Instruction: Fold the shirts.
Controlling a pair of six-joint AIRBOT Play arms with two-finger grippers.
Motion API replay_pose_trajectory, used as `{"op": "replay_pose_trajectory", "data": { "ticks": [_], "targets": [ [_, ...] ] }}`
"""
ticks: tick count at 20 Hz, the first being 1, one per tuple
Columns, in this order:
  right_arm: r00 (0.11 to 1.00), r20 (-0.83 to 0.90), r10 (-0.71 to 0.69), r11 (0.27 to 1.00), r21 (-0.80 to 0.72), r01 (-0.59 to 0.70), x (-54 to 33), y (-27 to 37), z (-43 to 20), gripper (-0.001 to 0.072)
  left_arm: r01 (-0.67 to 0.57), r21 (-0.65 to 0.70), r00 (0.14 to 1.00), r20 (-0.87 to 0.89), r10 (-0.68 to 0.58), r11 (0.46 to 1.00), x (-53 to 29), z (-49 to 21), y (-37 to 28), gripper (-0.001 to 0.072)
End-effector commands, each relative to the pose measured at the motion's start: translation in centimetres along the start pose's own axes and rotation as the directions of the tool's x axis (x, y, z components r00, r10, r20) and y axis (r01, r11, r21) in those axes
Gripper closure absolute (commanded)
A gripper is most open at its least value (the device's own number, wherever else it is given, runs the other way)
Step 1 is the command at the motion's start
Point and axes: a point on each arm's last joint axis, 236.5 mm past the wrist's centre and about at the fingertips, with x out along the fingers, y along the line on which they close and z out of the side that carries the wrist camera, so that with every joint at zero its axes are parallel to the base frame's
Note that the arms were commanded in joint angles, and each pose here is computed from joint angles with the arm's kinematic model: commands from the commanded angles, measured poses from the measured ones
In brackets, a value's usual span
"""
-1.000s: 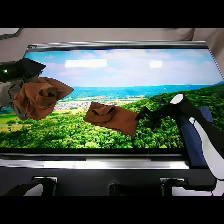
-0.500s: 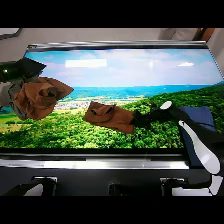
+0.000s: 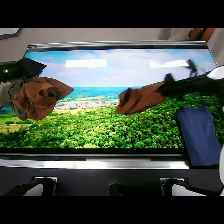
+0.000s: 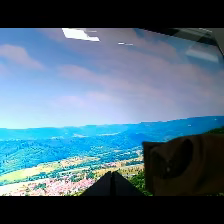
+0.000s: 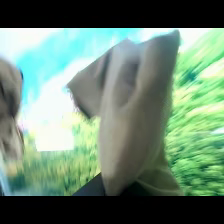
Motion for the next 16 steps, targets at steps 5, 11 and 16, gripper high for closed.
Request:
{"op": "replay_pose_trajectory", "data": {
  "ticks": [5, 11, 16],
  "targets": [
    [0.956, 0.252, -0.148, 0.965, 0.249, 0.084, -16.6, -8.1, 5.2, 0.0677, -0.001, 0.020, 1.000, -0.001, 0.001, 1.000, 0.0, 0.0, 0.1, 0.0679],
    [0.905, 0.364, -0.220, 0.927, 0.366, 0.079, -22.0, -12.7, 6.3, 0.0677, -0.001, 0.025, 1.000, -0.001, 0.001, 1.000, 0.0, 0.0, 0.1, 0.0678],
    [0.874, 0.435, -0.217, 0.929, 0.368, 0.048, -22.8, -12.5, 7.9, 0.0677, -0.001, 0.025, 1.000, -0.001, 0.001, 1.000, 0.0, 0.0, 0.1, 0.0678]
  ]
}}
